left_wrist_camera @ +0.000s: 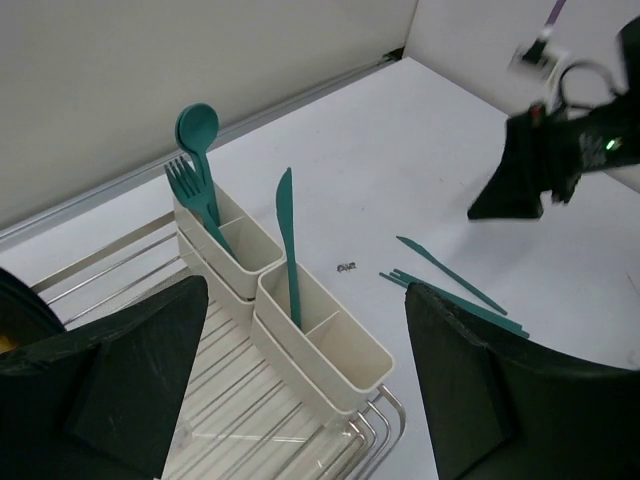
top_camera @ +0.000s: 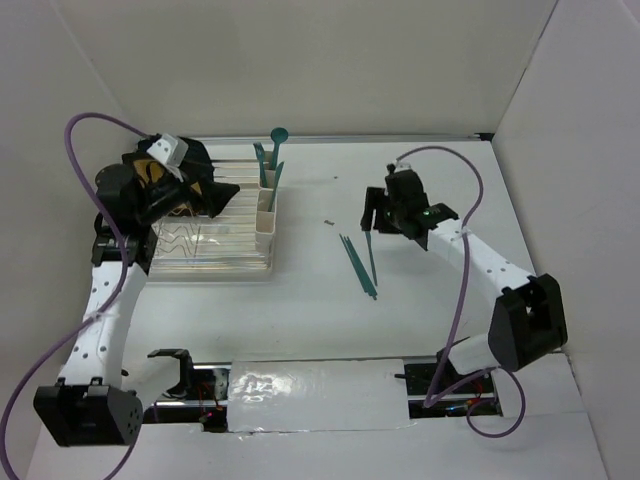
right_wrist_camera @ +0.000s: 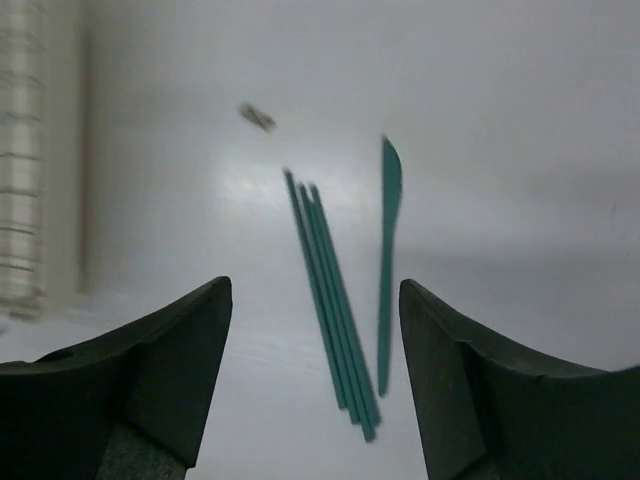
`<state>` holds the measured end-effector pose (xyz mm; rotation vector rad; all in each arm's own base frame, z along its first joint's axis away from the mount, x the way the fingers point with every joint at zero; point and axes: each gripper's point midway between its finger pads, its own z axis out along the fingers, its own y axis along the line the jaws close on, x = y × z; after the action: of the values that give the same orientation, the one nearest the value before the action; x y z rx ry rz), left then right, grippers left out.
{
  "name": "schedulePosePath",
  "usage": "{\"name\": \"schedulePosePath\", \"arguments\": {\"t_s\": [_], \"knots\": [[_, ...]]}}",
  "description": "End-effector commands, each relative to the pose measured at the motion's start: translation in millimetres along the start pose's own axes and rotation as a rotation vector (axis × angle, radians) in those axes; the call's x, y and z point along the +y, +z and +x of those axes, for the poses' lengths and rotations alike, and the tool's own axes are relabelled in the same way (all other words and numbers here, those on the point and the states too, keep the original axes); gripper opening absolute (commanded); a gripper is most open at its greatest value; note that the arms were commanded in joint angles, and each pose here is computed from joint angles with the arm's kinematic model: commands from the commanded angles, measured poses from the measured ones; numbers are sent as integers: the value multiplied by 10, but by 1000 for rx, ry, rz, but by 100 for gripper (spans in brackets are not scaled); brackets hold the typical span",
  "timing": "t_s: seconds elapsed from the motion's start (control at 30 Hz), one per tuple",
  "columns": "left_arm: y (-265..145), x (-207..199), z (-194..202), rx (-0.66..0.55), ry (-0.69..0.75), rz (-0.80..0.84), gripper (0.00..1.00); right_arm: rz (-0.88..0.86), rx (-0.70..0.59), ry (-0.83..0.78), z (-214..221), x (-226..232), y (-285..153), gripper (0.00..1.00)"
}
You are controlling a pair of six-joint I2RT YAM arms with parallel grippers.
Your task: Sort the eating utensils into containers
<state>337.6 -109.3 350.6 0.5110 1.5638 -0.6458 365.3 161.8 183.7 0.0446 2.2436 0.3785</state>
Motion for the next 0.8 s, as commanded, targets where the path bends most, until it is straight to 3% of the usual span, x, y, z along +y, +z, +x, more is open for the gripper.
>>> {"name": "schedulePosePath", "arguments": {"t_s": [0.0,0.2,0.77], "knots": [[-186,-92,50,-1,-39,-65,93,125,105,58,455,-245,44,72],[-468,-297,120,12,-28,-99,93,188,172,5,667,-355,181,57],[-831,-516,313,57,-141,-187,93,223,326,-126,1203,-497,564,41]]}}
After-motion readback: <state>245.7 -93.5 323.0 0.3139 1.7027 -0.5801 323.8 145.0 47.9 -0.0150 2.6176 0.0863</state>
